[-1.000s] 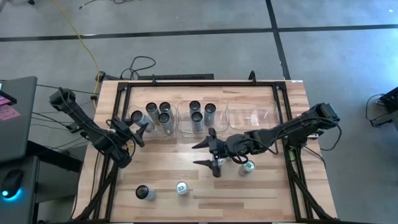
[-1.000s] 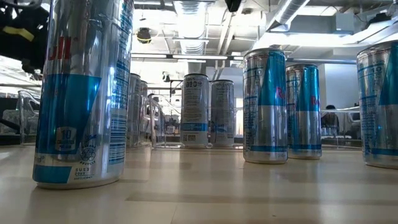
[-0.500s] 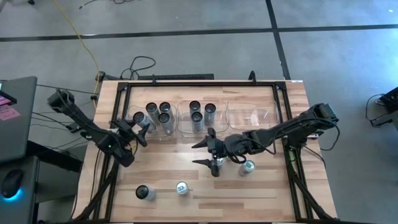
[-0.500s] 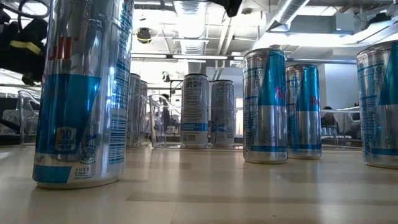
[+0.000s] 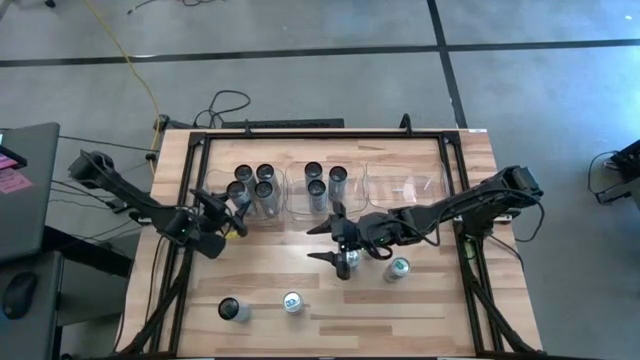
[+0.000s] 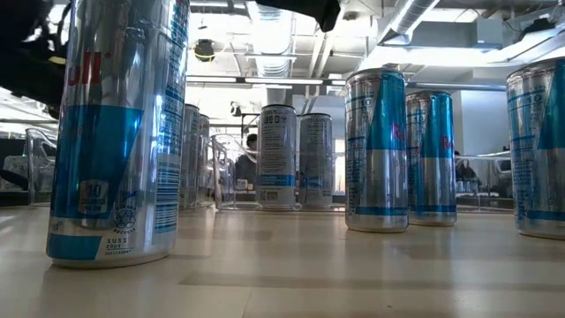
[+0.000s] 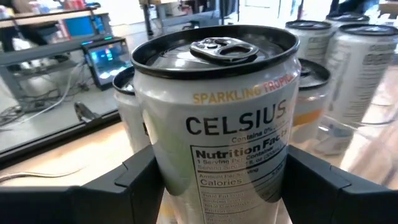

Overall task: Sort soda cans
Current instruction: Put the green soda can into the left transparent bin

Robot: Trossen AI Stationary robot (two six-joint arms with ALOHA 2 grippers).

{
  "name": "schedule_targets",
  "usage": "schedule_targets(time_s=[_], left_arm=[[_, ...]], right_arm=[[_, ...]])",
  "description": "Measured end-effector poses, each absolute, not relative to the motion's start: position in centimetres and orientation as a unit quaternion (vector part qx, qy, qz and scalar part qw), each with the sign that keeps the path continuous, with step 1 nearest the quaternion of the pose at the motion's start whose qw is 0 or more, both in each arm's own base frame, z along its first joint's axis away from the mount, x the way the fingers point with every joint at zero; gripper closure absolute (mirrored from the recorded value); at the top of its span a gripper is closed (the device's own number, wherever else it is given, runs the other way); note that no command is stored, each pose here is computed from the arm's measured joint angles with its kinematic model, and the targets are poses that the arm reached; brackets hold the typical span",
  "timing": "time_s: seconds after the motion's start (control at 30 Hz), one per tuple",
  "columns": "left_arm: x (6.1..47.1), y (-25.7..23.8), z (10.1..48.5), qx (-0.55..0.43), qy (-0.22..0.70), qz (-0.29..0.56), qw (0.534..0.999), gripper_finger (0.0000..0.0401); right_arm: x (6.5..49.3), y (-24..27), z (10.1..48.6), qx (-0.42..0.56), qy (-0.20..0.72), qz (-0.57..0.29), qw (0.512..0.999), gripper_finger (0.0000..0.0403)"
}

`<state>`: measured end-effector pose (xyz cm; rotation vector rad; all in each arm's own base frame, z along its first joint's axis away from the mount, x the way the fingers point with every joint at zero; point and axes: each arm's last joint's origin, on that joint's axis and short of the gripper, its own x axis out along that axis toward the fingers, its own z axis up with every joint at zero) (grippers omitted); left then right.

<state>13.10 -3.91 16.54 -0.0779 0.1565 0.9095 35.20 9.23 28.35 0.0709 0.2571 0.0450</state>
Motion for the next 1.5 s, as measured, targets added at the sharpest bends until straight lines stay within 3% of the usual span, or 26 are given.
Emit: schedule_targets(time_s=[0.43, 0.87, 1.13, 1.5], left_arm=[[14.5, -3.6, 14.4, -0.052, 0.092, 0.469, 0.877, 0.0143], [14.7, -3.7, 13.7, -0.044, 0.096, 0.477, 0.872, 0.0073], [15.7, -4.2, 17.0, -0.016, 0.116, 0.444, 0.888, 0.0044], [14.3, -4.7, 23.8, -0.054, 0.167, 0.331, 0.927, 0.0041]], right_arm=[[35.1, 9.4, 28.0, 0.030, 0.145, 0.024, 0.989, 0.0117], [35.0, 9.4, 28.0, 0.029, 0.148, 0.024, 0.988, 0.0117], [34.9, 9.4, 27.7, 0.041, 0.162, 0.021, 0.986, 0.0117], [34.3, 10.9, 27.4, 0.044, 0.176, -0.003, 0.983, 0.0117]])
